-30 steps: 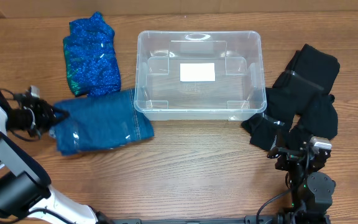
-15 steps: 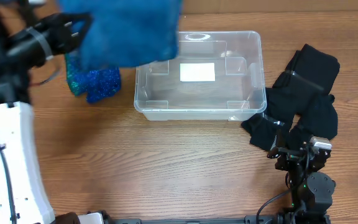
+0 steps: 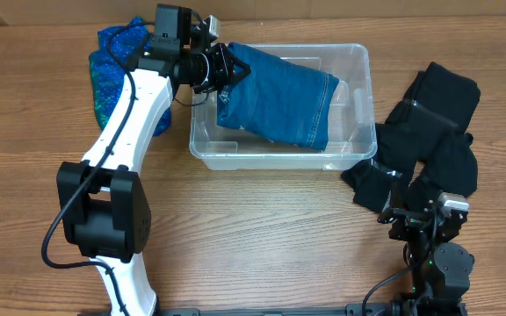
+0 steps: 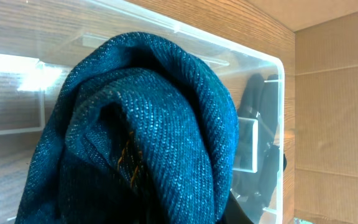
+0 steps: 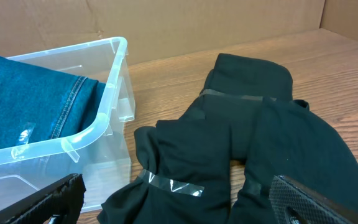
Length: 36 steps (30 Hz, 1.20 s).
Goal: Pack container
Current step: 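Lift the denim with the left gripper and lay it in the bin, then move the left gripper to the sparkly blue cloth and grasp it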
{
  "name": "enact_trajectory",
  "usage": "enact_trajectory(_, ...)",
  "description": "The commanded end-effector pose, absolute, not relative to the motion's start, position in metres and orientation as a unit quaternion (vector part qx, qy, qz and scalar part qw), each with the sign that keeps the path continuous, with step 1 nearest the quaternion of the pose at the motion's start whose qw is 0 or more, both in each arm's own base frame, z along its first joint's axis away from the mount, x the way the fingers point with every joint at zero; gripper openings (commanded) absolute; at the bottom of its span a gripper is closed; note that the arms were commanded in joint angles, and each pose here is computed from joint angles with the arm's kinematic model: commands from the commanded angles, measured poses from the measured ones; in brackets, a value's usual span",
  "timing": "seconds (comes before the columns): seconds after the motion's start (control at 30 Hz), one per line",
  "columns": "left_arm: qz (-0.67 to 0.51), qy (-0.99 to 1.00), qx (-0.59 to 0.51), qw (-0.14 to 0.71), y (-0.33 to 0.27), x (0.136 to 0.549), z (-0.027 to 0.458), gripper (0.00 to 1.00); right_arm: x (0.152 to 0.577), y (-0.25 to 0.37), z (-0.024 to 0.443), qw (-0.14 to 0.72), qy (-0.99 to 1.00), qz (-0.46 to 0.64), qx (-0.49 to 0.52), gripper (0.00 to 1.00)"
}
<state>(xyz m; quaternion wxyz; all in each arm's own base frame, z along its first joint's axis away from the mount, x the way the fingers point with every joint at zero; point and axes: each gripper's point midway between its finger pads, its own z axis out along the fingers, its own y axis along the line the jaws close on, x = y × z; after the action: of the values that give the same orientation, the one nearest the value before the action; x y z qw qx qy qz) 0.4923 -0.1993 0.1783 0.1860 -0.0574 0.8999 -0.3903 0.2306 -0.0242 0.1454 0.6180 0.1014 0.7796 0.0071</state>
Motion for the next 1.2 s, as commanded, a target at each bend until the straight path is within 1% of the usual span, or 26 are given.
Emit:
enact_trajectory(0.0, -0.422, 0.887, -0.045, 0.182, -0.216, 0.487, 0.204, 0.45, 0.231, -0.024, 0.147, 0.622, 0.776, 0.006, 0.101, 1.00)
enact_trajectory(0.03, -0.423, 0.886, -0.044, 0.186, -0.214, 0.486, 0.209, 0.59, 0.231, -0.024, 0.147, 0.622, 0.776, 0.006, 0.101, 1.00)
enact_trajectory(0.07, -0.422, 0.884, -0.042, 0.195, -0.207, 0.485, 0.217, 0.67, 0.231, -0.024, 0.147, 0.622, 0.776, 0.006, 0.101, 1.00)
enact_trajectory(0.1, -0.422, 0.882, -0.034, 0.207, -0.199, 0.485, 0.225, 0.80, 0.231, -0.024, 0.147, 0.622, 0.776, 0.006, 0.101, 1.00)
enact_trajectory(0.13, -0.418, 0.881, -0.028, 0.222, -0.188, 0.485, 0.234, 1.00, 0.231, -0.024, 0.147, 0.622, 0.776, 0.006, 0.101, 1.00)
enact_trajectory(0.23, -0.414, 0.866, 0.014, 0.279, -0.150, 0.486, 0.264, 1.00, 0.231, -0.024, 0.147, 0.622, 0.776, 0.006, 0.101, 1.00)
enact_trajectory(0.3, -0.411, 0.861, 0.008, 0.298, -0.124, 0.489, 0.273, 1.00, 0.231, -0.024, 0.147, 0.622, 0.776, 0.006, 0.101, 1.00)
enact_trajectory(0.33, -0.404, 0.863, 0.001, 0.302, -0.106, 0.490, 0.271, 0.96, 0.231, -0.024, 0.147, 0.622, 0.776, 0.006, 0.101, 1.00)
enact_trajectory(0.37, -0.396, 0.867, -0.021, 0.302, -0.086, 0.491, 0.268, 0.83, 0.231, -0.024, 0.147, 0.622, 0.776, 0.006, 0.101, 1.00)
enact_trajectory(0.4, -0.371, 0.876, -0.051, 0.304, -0.063, 0.494, 0.260, 0.77, 0.231, -0.024, 0.147, 0.622, 0.776, 0.006, 0.101, 1.00)
enact_trajectory(0.43, -0.313, 0.894, -0.098, 0.305, -0.028, 0.496, 0.245, 0.79, 0.231, -0.024, 0.147, 0.622, 0.776, 0.006, 0.101, 1.00)
enact_trajectory(0.47, -0.266, 0.905, -0.135, 0.304, 0.000, 0.496, 0.233, 0.86, 0.231, -0.024, 0.147, 0.622, 0.776, 0.006, 0.101, 1.00)
enact_trajectory(0.53, -0.198, 0.918, -0.175, 0.296, 0.035, 0.489, 0.219, 0.93, 0.231, -0.024, 0.147, 0.622, 0.776, 0.006, 0.101, 1.00)
enact_trajectory(0.57, -0.166, 0.923, -0.186, 0.294, 0.048, 0.486, 0.214, 0.99, 0.231, -0.024, 0.147, 0.622, 0.776, 0.006, 0.101, 1.00)
enact_trajectory(0.63, -0.098, 0.929, -0.207, 0.291, 0.077, 0.483, 0.203, 1.00, 0.231, -0.024, 0.147, 0.622, 0.776, 0.006, 0.101, 1.00)
enact_trajectory(0.7, -0.074, 0.933, -0.210, 0.284, 0.091, 0.482, 0.193, 1.00, 0.231, -0.024, 0.147, 0.622, 0.776, 0.006, 0.101, 1.00)
enact_trajectory(0.8, -0.077, 0.938, -0.220, 0.255, 0.111, 0.483, 0.161, 1.00, 0.231, -0.024, 0.147, 0.622, 0.776, 0.006, 0.101, 1.00)
enact_trajectory(0.87, -0.093, 0.940, -0.231, 0.234, 0.127, 0.486, 0.131, 1.00, 0.231, -0.024, 0.147, 0.622, 0.776, 0.006, 0.101, 1.00)
enact_trajectory(0.93, -0.097, 0.939, -0.238, 0.227, 0.140, 0.488, 0.113, 1.00, 0.231, -0.024, 0.147, 0.622, 0.776, 0.006, 0.101, 1.00)
enact_trajectory(1.03, -0.086, 0.942, -0.209, 0.248, 0.146, 0.501, 0.107, 1.00, 0.231, -0.024, 0.147, 0.622, 0.776, 0.006, 0.101, 1.00)
enact_trajectory(1.17, -0.085, 0.938, -0.211, 0.261, 0.153, 0.513, 0.095, 1.00, 0.231, -0.024, 0.147, 0.622, 0.776, 0.006, 0.101, 1.00)
